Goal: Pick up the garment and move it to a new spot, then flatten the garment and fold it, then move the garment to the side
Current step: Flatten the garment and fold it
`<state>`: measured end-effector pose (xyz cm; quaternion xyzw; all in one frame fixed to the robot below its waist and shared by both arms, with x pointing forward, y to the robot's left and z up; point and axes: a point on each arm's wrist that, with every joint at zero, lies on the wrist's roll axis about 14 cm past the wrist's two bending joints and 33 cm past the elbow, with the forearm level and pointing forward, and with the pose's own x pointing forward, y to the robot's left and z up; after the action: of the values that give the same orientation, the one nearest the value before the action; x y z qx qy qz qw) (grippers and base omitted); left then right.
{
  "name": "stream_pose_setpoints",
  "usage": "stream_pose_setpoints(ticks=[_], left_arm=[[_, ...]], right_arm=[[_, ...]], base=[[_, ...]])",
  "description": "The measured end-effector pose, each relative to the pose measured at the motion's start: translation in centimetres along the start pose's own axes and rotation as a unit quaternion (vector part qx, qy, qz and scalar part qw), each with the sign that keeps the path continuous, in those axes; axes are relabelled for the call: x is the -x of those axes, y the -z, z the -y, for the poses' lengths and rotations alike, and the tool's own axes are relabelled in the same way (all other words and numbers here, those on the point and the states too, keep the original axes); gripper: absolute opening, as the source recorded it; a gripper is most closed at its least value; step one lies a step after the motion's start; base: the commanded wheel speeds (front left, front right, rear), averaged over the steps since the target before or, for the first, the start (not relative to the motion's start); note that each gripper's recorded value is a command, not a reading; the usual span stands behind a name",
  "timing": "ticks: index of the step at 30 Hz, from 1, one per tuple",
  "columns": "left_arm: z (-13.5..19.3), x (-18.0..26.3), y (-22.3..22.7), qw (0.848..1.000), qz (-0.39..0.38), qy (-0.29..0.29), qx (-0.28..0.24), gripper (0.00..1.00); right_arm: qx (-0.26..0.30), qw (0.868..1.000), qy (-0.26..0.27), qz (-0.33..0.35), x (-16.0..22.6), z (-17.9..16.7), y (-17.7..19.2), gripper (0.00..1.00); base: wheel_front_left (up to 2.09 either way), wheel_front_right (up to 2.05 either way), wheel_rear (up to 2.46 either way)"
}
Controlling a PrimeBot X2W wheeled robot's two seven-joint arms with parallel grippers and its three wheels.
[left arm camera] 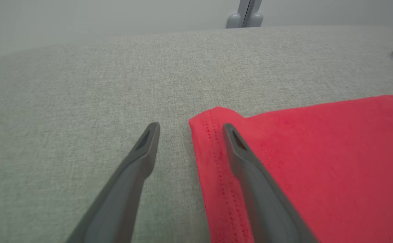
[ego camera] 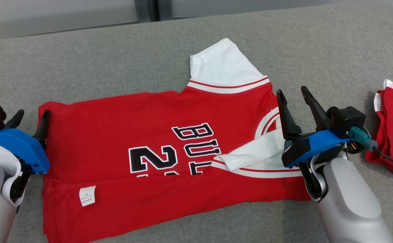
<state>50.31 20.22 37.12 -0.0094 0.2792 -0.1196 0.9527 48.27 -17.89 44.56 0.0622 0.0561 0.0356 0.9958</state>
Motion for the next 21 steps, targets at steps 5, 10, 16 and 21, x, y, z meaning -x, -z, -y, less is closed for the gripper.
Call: stream_pose_setpoints(ticks=[5, 10, 16, 21], left_arm=[[0.1, -1.8, 1.3, 0.999, -0.023, 0.009, 0.021, 1.00], [0.9, -3.1, 2.2, 0.999, -0.037, 0.028, 0.014, 1.00], [2.4, -3.7, 2.9, 0.997, -0.051, 0.061, 0.009, 0.00], [3.2, -3.9, 2.9, 0.996, -0.045, 0.082, -0.001, 0.00]], right_arm=[[0.005, 1.000, -0.007, -0.010, -1.4, -0.1, 0.9, 1.00], [0.031, 0.999, -0.023, -0.022, -3.7, -0.6, 1.2, 1.00], [0.084, 0.994, -0.045, -0.045, -7.7, -1.9, 0.4, 1.00], [0.116, 0.989, -0.048, -0.078, -11.2, -2.5, 0.3, 1.00]], base=[[0.00, 0.00, 0.00], [0.00, 0.00, 0.00], [0.00, 0.00, 0.00], [0.00, 0.00, 0.00]])
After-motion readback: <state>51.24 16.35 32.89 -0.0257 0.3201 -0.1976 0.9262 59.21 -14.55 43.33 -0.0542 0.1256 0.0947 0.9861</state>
